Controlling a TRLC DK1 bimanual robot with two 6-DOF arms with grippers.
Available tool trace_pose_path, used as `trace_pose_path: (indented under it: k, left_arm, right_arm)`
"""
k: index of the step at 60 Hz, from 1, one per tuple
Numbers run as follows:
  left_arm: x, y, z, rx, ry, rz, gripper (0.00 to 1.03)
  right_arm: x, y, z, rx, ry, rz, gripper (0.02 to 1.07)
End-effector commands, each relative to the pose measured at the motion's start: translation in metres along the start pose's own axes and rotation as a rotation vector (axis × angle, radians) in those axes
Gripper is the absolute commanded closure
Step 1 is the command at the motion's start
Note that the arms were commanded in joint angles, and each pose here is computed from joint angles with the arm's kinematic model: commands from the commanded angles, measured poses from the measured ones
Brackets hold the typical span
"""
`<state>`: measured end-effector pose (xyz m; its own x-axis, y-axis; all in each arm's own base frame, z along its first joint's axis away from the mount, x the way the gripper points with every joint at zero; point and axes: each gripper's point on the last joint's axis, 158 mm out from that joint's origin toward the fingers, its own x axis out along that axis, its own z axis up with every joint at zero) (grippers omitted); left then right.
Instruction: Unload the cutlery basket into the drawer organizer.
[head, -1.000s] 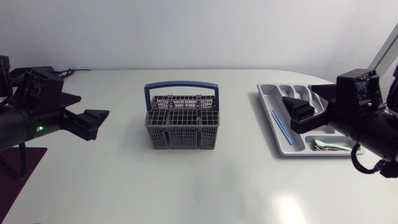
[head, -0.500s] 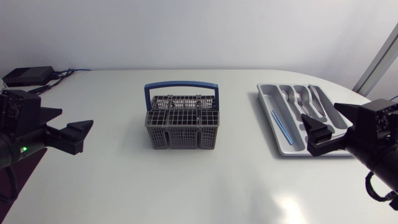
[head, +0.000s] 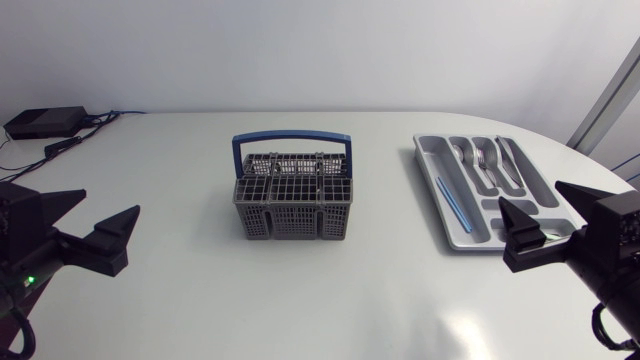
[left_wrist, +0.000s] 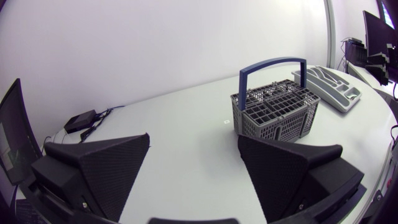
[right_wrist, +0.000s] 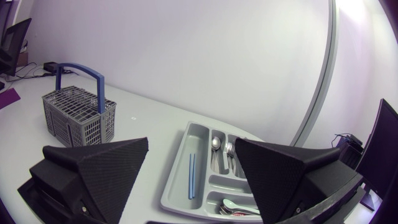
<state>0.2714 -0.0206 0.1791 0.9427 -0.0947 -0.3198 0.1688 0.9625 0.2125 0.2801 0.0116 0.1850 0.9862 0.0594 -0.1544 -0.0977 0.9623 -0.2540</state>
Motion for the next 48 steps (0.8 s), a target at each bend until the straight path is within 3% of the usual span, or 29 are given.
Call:
trace_pose_path:
  k: [1, 48]
  left_arm:
    - [0.0, 0.001, -0.011, -0.048, -0.011, 0.015, 0.05]
    - [-0.009, 0.008, -0.036, -0.242, -0.254, 0.111, 0.05]
  right_arm:
    - [-0.003, -0.001, -0.015, 0.042, 0.018, -0.017, 0.07]
    - [-0.021, -0.001, -0.041, 0.267, -0.088, -0.082, 0.07]
